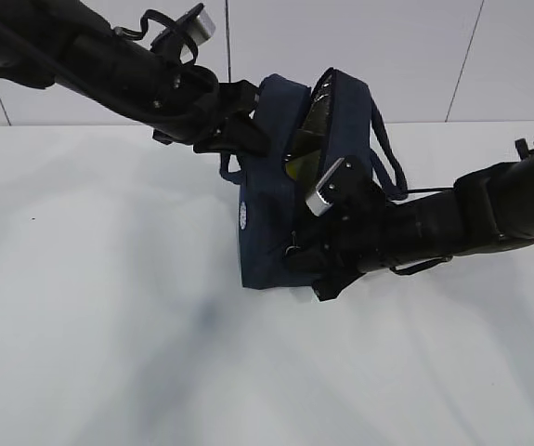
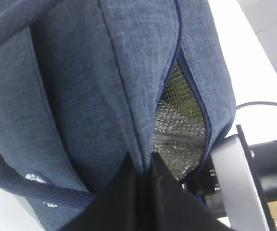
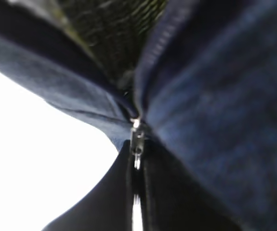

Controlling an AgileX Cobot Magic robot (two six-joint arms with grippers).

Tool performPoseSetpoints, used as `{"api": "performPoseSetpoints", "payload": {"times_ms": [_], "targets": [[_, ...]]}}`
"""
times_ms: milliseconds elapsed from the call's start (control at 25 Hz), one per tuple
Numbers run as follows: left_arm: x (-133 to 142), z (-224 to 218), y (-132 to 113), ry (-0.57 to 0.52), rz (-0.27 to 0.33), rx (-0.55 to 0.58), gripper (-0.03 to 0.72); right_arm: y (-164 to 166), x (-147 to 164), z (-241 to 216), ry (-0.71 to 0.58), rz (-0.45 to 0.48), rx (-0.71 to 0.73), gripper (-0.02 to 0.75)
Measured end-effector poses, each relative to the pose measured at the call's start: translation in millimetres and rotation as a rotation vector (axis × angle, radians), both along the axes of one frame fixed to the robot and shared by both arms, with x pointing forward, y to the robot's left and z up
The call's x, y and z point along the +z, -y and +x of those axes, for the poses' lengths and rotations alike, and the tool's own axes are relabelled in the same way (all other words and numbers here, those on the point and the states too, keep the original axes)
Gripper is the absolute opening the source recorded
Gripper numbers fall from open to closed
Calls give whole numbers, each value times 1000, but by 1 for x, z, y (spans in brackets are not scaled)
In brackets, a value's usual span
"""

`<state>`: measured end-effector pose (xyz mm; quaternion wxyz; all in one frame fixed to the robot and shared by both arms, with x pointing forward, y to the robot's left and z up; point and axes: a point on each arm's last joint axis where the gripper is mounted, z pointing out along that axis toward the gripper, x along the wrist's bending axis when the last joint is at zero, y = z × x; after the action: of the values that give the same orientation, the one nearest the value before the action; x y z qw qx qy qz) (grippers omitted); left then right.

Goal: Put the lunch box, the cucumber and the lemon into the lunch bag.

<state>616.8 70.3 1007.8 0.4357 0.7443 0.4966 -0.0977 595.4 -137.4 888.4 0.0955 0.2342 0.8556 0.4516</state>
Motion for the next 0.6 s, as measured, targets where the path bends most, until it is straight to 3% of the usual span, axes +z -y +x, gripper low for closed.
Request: {"api": "performPoseSetpoints", "payload": {"times_ms": [600], "targets": [[0, 0, 0, -2, -2, 0, 2, 6, 33, -10, -24, -92, 26, 1]]}}
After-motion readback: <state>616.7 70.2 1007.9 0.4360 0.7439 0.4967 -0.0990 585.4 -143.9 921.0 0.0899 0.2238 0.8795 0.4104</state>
